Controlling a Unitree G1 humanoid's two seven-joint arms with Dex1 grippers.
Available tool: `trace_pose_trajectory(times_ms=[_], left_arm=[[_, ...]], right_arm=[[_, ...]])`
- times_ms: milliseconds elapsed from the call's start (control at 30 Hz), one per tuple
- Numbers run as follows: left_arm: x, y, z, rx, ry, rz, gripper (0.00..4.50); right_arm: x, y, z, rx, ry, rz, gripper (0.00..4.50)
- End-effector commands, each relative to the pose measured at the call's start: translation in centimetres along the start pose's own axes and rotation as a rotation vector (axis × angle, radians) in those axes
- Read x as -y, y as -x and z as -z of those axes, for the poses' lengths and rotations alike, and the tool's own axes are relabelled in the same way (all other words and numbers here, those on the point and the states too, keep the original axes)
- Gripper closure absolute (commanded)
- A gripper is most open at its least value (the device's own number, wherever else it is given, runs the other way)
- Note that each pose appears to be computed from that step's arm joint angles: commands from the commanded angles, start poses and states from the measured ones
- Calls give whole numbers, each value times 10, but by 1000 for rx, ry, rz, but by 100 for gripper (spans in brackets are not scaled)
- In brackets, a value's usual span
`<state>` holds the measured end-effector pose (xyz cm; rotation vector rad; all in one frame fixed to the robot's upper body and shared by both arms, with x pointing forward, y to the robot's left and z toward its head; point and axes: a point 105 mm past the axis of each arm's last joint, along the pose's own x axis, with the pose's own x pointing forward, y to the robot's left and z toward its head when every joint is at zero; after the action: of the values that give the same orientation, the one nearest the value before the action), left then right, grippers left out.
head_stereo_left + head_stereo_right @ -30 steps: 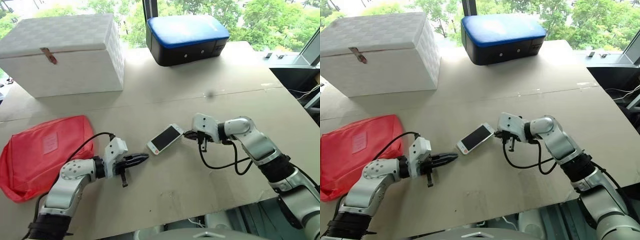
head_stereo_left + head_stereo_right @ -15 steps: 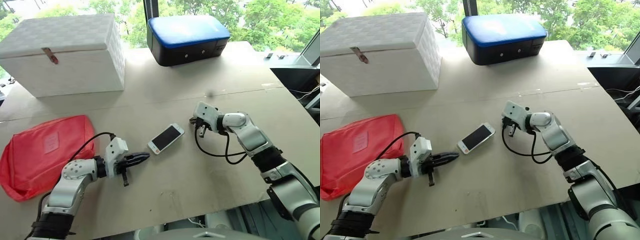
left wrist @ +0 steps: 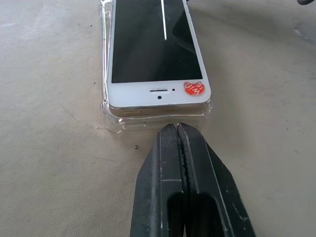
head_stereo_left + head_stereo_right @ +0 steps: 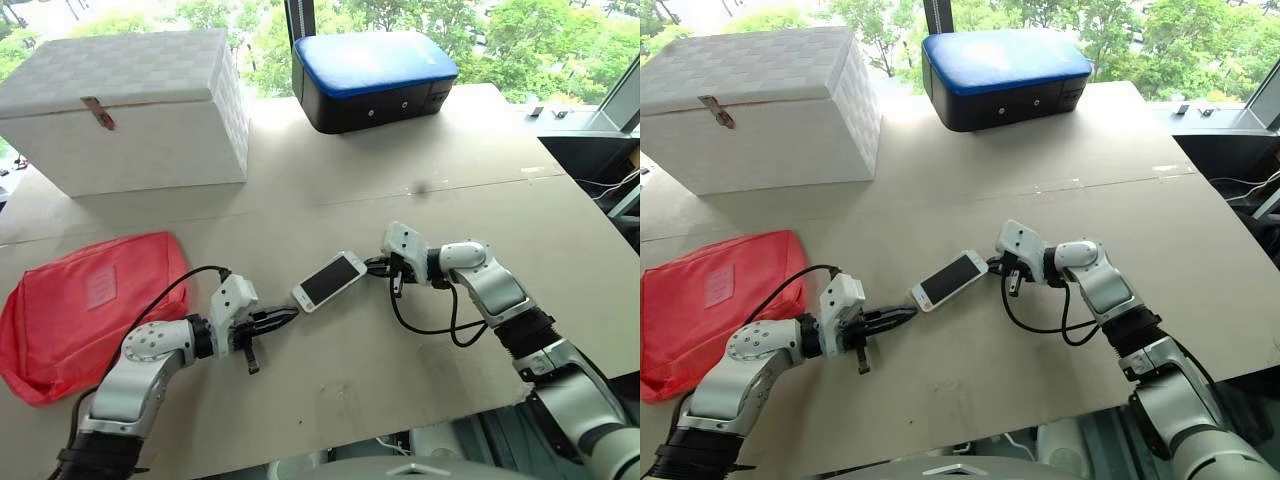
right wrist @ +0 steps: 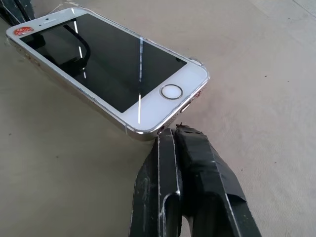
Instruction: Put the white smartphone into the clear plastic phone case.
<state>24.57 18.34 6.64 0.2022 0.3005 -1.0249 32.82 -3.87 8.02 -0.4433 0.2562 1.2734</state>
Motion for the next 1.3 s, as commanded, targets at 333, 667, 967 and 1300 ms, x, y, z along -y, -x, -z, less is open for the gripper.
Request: trace_pose_trajectory(times_ms=[333,667,967,1300], left_arm=[[-14,-5,-14,-12,-41,7,448],[-27,-13,-29,-21,-95,42,448],[-34,0,-42,27,-37,25,448],[-13,2,-61,86,0,92,448]], right_arm=[[-40,19,-3,32,-35,-77,450],[-56,55,7,9,-91,22,450],[-42,93,2,6,-114,160,450],[-47,69,-50,153,-38,22,450]])
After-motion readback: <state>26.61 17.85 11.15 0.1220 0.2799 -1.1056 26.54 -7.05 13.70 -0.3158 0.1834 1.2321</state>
